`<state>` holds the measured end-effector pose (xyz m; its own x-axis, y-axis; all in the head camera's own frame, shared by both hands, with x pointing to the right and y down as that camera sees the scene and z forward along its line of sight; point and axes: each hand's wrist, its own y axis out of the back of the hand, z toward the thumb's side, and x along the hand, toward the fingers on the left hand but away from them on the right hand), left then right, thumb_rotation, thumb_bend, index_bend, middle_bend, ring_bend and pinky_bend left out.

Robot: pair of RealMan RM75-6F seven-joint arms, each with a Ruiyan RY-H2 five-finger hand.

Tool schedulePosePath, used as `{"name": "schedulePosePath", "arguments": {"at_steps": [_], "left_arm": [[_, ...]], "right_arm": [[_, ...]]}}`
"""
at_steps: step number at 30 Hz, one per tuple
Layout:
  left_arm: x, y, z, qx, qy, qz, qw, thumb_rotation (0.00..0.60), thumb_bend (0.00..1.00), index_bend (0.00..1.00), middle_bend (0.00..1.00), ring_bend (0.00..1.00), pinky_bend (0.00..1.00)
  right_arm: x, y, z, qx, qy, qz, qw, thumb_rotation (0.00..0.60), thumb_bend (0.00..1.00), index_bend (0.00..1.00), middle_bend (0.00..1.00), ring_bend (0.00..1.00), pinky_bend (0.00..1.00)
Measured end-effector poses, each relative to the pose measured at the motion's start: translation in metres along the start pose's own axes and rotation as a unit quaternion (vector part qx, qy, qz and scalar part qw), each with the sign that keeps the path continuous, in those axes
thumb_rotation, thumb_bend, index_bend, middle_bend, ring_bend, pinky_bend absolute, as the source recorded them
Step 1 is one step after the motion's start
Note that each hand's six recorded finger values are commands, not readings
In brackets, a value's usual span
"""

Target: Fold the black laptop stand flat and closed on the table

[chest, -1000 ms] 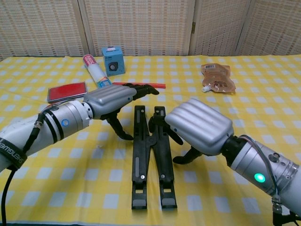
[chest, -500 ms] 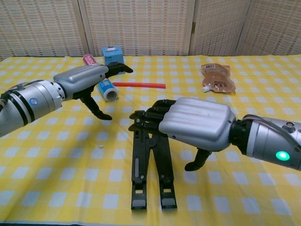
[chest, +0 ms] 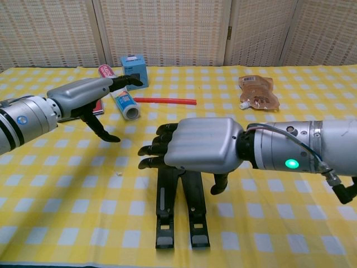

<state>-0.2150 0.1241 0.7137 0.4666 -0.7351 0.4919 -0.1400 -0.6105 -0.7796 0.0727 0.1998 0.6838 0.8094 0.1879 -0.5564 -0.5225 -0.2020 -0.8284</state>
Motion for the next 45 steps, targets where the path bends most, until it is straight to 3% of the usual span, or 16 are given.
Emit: {"name": "schedulePosePath", "arguments": {"at_steps": [13, 18, 26, 33, 36, 39, 41, 43, 45], "left_arm": [[-0.005, -0.006, -0.011, -0.008, 0.014, -0.005, 0.9999, 0.6, 0.13, 0.0, 0.0, 0.0, 0.0], [-0.005, -0.008, -0.013, -0.006, 0.016, -0.005, 0.9998, 0.6, 0.13, 0.0, 0.0, 0.0, 0.0], [-0.006, -0.009, -0.015, -0.003, 0.016, -0.001, 0.9999, 0.6, 0.13, 0.0, 0.0, 0.0, 0.0], [-0.007, -0.009, -0.015, -0.003, 0.015, -0.001, 0.9999, 0.6, 0.13, 0.0, 0.0, 0.0, 0.0], [-0.007, -0.009, -0.013, -0.004, 0.014, 0.0, 0.9999, 0.6, 0.13, 0.0, 0.0, 0.0, 0.0], [-0.006, -0.007, -0.012, -0.004, 0.012, 0.001, 0.9999, 0.6, 0.13, 0.0, 0.0, 0.0, 0.0], [-0.006, -0.005, -0.011, -0.003, 0.011, 0.004, 0.9999, 0.6, 0.13, 0.0, 0.0, 0.0, 0.0], [-0.006, -0.003, -0.01, -0.002, 0.009, 0.008, 0.9999, 0.6, 0.13, 0.0, 0.0, 0.0, 0.0], [-0.007, 0.002, -0.009, -0.001, 0.006, 0.015, 0.9999, 0.6, 0.13, 0.0, 0.0, 0.0, 0.0]], "right_arm": [[-0.017, -0.015, 0.003, 0.011, -0.002, 0.016, 0.9998, 0.6, 0.13, 0.02, 0.17, 0.17, 0.07], [-0.022, -0.02, 0.002, 0.013, -0.004, 0.021, 0.9997, 0.6, 0.13, 0.1, 0.23, 0.2, 0.09], [-0.026, -0.019, 0.0, 0.019, -0.007, 0.015, 0.9997, 0.6, 0.21, 0.26, 0.32, 0.25, 0.11], [-0.024, -0.018, -0.005, 0.022, -0.016, 0.002, 0.9996, 0.6, 0.33, 0.45, 0.46, 0.36, 0.17], [-0.022, -0.021, -0.007, 0.021, -0.018, 0.0, 0.9996, 0.6, 0.34, 0.47, 0.47, 0.36, 0.17], [-0.02, -0.02, -0.008, 0.019, -0.02, -0.004, 0.9996, 0.6, 0.34, 0.42, 0.44, 0.36, 0.17], [-0.018, -0.02, -0.009, 0.014, -0.024, -0.005, 0.9996, 0.6, 0.34, 0.24, 0.31, 0.3, 0.16], [-0.016, -0.021, -0.011, 0.005, -0.031, -0.002, 0.9995, 0.6, 0.34, 0.04, 0.12, 0.17, 0.12], [-0.012, -0.022, -0.013, -0.015, -0.045, 0.0, 0.9989, 0.6, 0.34, 0.0, 0.03, 0.12, 0.1]]}}
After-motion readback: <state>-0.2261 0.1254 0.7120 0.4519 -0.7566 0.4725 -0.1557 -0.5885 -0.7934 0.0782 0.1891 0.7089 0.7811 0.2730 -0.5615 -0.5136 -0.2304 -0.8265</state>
